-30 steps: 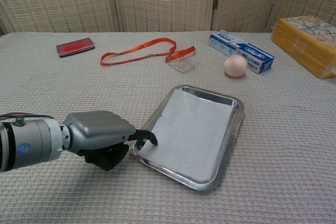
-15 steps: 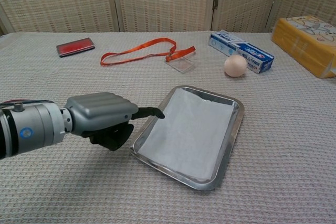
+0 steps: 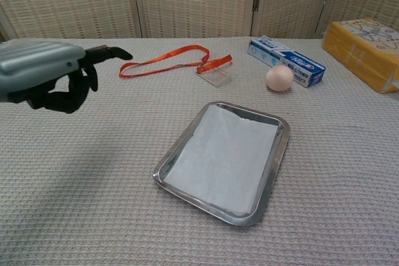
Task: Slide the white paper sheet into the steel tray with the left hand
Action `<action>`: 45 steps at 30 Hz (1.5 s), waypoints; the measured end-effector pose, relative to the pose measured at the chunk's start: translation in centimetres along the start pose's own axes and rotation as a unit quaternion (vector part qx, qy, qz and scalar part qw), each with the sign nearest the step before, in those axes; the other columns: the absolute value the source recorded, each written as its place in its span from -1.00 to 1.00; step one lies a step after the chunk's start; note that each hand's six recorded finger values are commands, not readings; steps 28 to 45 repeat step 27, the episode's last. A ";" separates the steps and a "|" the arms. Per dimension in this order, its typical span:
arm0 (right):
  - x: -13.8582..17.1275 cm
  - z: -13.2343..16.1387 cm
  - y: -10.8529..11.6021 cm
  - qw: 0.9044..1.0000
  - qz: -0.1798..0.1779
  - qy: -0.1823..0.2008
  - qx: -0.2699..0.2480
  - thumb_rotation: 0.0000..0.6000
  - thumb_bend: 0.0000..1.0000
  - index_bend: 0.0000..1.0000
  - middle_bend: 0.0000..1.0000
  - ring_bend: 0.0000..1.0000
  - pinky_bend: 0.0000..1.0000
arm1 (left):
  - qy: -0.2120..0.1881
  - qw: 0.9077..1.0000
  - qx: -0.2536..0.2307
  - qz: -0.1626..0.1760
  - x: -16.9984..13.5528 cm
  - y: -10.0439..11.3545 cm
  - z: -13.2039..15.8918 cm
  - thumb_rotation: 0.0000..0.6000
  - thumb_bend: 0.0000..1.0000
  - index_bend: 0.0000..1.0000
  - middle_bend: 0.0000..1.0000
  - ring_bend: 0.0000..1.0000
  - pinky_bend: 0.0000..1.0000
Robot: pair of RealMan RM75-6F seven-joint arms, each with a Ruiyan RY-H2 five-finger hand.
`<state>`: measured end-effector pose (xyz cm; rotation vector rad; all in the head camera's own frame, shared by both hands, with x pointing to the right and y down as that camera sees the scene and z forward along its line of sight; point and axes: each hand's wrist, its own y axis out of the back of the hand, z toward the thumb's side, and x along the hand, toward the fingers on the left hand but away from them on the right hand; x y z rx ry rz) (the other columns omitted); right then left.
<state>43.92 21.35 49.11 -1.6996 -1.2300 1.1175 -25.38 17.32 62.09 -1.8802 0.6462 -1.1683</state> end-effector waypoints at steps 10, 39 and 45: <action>-0.3 1.0 -2.9 0.999 0.034 0.016 0.022 1.00 -0.34 -1.00 -1.00 -1.00 -1.00 | 0.166 0.984 0.003 0.067 -11.1 1.1 -7.1 1.00 -0.19 -1.00 -0.95 -1.00 -1.00; -0.3 1.6 -4.5 0.998 0.050 0.026 0.039 1.00 -0.34 -1.00 -1.00 -1.00 -1.00 | 0.246 0.966 0.021 0.075 -19.3 0.1 -10.1 1.00 -0.43 -1.00 -1.00 -1.00 -1.00; -0.3 1.6 -4.5 0.998 0.050 0.026 0.039 1.00 -0.34 -1.00 -1.00 -1.00 -1.00 | 0.246 0.966 0.021 0.075 -19.3 0.1 -10.1 1.00 -0.43 -1.00 -1.00 -1.00 -1.00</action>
